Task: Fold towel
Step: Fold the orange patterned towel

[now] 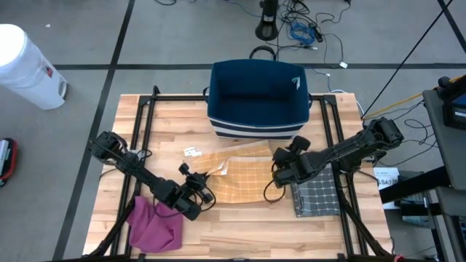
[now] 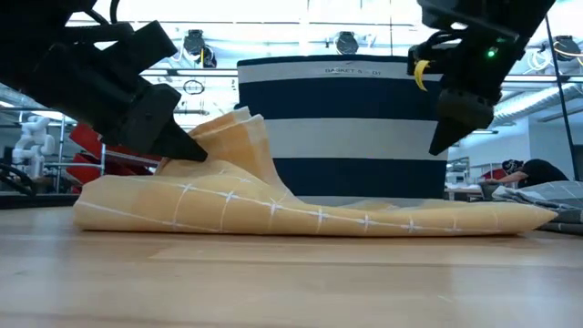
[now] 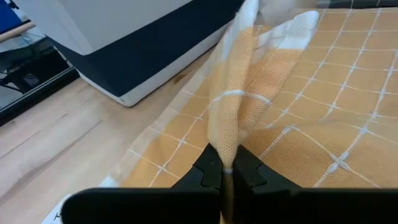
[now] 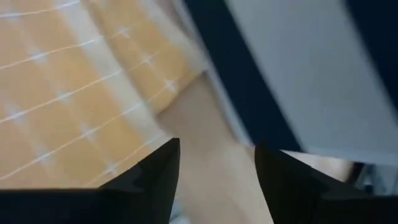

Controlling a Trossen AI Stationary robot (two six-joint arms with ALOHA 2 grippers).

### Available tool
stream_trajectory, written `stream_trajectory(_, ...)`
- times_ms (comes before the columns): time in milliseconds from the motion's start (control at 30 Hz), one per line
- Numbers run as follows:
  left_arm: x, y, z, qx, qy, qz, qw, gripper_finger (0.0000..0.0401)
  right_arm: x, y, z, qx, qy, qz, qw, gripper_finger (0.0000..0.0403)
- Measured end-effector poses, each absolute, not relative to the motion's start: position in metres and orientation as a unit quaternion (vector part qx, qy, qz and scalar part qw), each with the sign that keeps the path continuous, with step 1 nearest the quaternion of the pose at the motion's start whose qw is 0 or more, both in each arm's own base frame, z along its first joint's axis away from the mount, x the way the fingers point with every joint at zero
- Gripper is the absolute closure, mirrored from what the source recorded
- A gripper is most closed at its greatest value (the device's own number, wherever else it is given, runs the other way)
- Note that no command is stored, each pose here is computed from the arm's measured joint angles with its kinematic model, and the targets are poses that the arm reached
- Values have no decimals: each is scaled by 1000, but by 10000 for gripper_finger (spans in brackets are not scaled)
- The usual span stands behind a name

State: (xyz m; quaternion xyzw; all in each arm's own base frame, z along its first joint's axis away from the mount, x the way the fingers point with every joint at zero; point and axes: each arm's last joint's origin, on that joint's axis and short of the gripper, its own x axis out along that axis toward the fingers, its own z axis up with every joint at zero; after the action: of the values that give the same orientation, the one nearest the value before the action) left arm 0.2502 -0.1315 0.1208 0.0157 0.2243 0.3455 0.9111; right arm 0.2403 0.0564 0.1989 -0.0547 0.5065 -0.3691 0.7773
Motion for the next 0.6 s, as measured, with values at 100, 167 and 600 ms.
stream_trajectory(100, 250, -131, 121, 16, 224, 345, 911, 396, 244, 68, 198, -34, 510, -324, 796, 207)
stream_trajectory(167, 250, -131, 121, 16, 225, 345, 911, 396, 246, 79, 198, -26, 506, -286, 813, 213)
stream_trajectory(600, 251, -131, 120, 9, 242, 332, 912, 396, 231, 107, 175, 67, 459, -284, 839, 258)
